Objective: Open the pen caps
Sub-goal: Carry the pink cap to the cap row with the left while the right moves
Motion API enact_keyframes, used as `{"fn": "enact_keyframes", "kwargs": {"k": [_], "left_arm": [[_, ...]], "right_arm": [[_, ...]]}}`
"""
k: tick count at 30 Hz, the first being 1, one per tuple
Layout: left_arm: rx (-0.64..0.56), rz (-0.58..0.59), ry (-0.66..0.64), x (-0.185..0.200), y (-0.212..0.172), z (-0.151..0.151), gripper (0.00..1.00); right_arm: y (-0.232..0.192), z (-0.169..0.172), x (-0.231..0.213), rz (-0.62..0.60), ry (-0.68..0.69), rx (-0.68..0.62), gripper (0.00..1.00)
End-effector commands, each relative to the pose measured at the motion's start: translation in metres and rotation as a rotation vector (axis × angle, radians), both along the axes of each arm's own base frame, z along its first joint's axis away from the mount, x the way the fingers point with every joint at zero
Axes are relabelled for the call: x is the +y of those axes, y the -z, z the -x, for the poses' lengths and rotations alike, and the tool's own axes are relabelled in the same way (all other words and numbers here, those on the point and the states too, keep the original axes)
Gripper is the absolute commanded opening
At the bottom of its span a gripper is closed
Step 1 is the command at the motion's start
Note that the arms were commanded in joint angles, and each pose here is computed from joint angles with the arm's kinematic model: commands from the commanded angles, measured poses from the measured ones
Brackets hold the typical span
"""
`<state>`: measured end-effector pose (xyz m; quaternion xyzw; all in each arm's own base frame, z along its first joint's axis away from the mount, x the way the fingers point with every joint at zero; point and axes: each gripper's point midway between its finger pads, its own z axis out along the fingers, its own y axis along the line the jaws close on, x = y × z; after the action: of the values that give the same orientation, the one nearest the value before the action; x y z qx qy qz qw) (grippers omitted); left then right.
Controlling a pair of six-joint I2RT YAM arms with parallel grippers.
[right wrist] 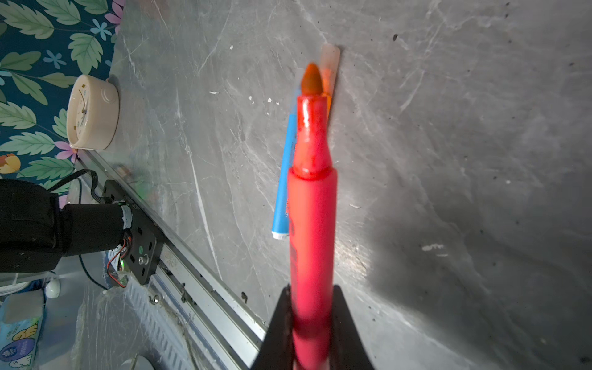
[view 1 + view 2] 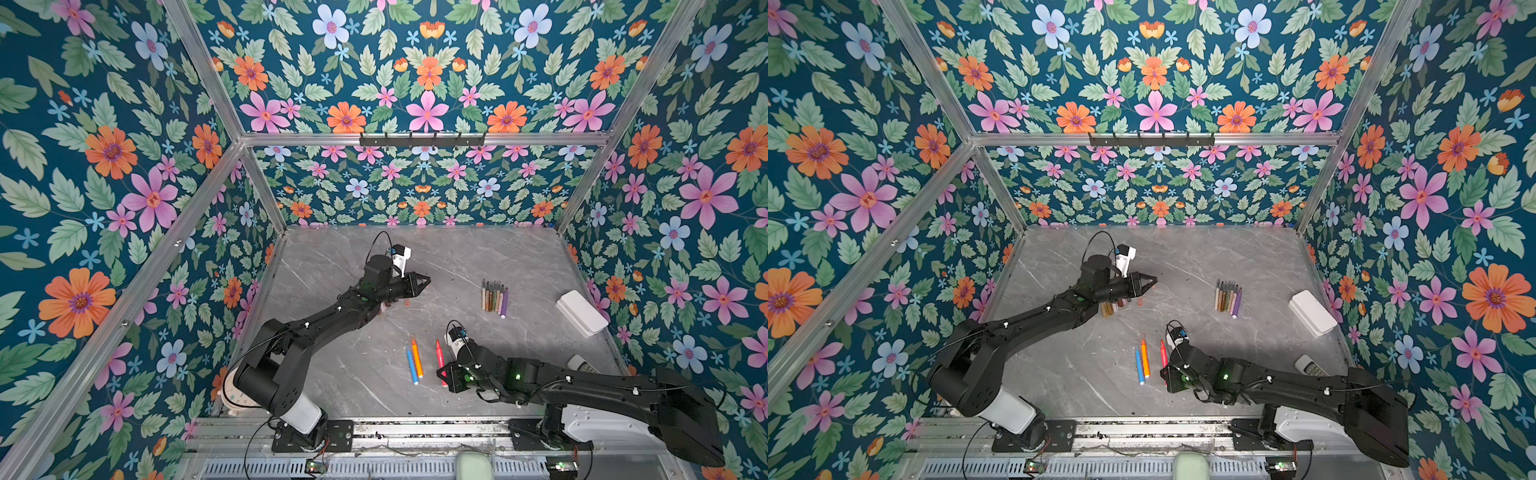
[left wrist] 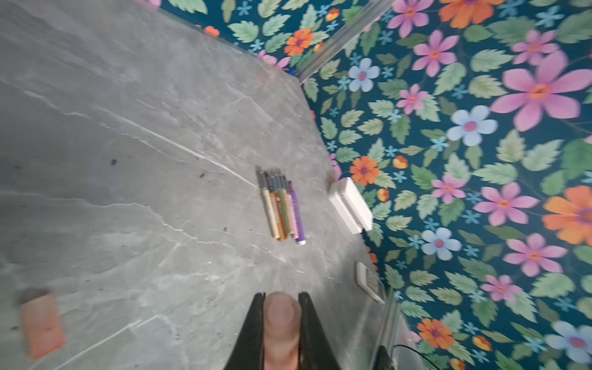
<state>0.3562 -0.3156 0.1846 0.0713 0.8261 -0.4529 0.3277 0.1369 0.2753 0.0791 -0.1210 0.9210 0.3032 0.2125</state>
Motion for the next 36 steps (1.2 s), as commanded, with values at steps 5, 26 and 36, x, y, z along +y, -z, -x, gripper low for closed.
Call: {"fn": "enact_keyframes", "kwargs": {"k": [5, 26, 36], "left_arm": [[0.070, -0.326, -0.068, 0.025, 0.057, -0.015, 0.00], [0.121, -0.905, -0.119, 0.014, 0.148, -0.030, 0.00], [0.157, -1.034, -0.137, 0.026, 0.177, -0.033, 0.00]], "right_arm": [[0.006, -0.004, -0.027, 0.047, 0.080, -0.030, 0.00], [0.022, -0.009, -0.102, 0.023, 0.273, 0.080, 0.00], [0.015, -0.005, -0.116, 0.008, 0.293, 0.042, 0.00]]}}
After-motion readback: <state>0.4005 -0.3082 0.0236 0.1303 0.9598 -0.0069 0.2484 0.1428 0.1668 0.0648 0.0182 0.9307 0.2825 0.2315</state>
